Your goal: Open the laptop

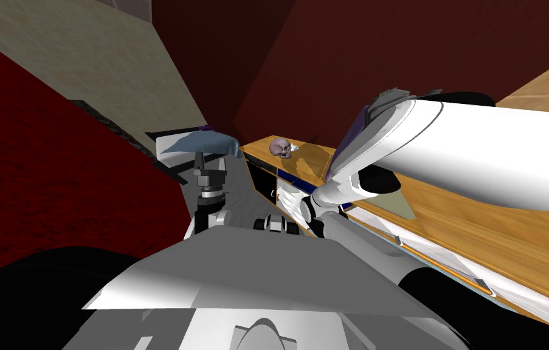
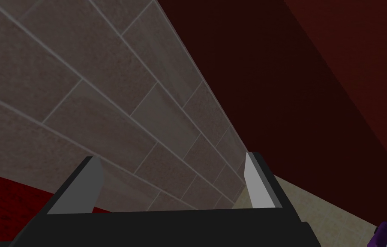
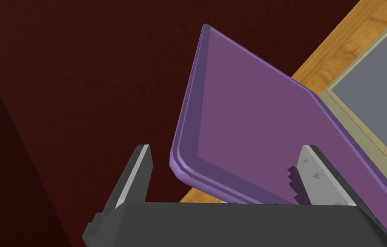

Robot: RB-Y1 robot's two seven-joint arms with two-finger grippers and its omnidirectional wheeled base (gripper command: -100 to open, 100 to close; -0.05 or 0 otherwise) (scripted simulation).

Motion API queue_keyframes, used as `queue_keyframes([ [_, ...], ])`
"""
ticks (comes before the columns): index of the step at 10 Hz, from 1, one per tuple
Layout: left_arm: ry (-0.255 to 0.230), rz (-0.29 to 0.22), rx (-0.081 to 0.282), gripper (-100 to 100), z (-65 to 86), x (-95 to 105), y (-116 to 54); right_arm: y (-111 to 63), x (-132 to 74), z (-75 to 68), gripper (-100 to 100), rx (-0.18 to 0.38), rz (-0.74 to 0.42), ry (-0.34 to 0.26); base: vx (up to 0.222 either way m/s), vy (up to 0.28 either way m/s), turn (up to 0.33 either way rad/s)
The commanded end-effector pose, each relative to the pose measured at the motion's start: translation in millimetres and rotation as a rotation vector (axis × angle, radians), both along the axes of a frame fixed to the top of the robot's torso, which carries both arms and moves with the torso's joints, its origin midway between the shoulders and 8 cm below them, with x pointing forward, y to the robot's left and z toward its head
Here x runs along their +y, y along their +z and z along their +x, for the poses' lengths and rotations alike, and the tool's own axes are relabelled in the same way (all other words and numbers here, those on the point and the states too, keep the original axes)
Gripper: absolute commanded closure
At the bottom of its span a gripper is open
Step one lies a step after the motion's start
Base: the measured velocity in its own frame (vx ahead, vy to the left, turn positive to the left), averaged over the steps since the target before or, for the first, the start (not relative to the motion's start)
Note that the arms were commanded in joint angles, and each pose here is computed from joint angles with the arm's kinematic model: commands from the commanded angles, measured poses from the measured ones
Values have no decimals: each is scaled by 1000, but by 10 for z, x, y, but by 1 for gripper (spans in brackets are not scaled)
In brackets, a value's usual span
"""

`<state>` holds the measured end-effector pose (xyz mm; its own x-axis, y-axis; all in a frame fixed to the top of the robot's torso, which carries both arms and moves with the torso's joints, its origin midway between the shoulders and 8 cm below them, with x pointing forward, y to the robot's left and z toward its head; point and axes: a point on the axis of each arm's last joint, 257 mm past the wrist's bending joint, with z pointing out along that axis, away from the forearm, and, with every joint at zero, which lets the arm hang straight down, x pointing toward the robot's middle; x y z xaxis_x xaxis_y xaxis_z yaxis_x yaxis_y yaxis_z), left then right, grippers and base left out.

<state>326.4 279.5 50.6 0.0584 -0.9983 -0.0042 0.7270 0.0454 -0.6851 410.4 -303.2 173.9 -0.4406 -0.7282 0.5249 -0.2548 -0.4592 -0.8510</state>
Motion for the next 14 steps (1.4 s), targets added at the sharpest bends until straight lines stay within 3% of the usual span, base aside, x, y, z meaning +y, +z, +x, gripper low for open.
queue_keyframes([
  [1,0,0,0,0,0,0,0,7,-61,12,100,-25,31,9,-3,-6,-16],
  [14,0,0,0,0,0,0,0,-185,-687,14,100,-207,334,52,-33,-3,-41],
])
